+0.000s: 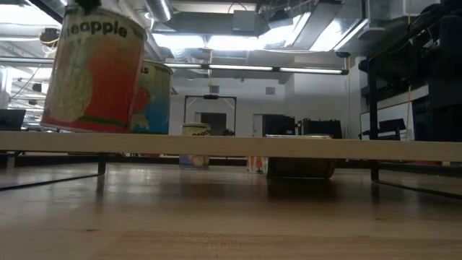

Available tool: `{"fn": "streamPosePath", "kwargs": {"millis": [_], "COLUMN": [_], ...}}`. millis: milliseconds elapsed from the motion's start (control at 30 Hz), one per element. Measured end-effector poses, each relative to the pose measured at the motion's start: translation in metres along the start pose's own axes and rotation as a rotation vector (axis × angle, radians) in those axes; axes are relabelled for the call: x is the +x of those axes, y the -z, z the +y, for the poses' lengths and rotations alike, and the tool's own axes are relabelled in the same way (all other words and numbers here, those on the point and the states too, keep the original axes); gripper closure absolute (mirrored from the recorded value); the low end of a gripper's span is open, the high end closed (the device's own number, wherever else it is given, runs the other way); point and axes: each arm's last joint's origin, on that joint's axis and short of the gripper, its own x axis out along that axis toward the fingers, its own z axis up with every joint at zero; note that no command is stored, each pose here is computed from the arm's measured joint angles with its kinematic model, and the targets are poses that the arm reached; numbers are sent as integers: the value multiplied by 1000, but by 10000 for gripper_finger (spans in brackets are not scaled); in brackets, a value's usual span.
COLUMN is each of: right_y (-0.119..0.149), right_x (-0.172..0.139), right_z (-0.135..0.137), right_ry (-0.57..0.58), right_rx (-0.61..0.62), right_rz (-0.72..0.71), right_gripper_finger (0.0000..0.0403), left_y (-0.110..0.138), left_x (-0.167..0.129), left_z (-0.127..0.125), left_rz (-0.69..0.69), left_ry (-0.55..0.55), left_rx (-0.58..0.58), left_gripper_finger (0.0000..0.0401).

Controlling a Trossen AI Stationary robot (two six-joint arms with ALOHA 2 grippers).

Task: Pick and place cans onto a shelf
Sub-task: Put the yellow red canned pineapple on the shelf, then put the yellow blue canned peaches on the shelf

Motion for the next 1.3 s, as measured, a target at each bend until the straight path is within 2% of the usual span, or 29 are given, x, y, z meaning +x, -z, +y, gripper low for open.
{"fn": "streamPosePath", "kwargs": {"millis": [300, 767, 1133, 1300], "right_y": [0, 0, 0, 0], "right_x": [0, 0, 0, 0], "right_z": [0, 0, 0, 0], "right_ry": [0, 0, 0, 0], "right_rx": [0, 0, 0, 0], "right_rz": [0, 0, 0, 0], "right_gripper_finger": [354, 354, 354, 354], "left_y": [0, 3, 3, 3], "left_x": [0, 0, 0, 0], "left_z": [0, 2, 2, 2], "left_rz": [-2, 29, 20, 21], "left_ry": [0, -17, -31, -29], "left_rx": [3, 25, 26, 26], "left_gripper_finger": [398, 368, 327, 324]}}
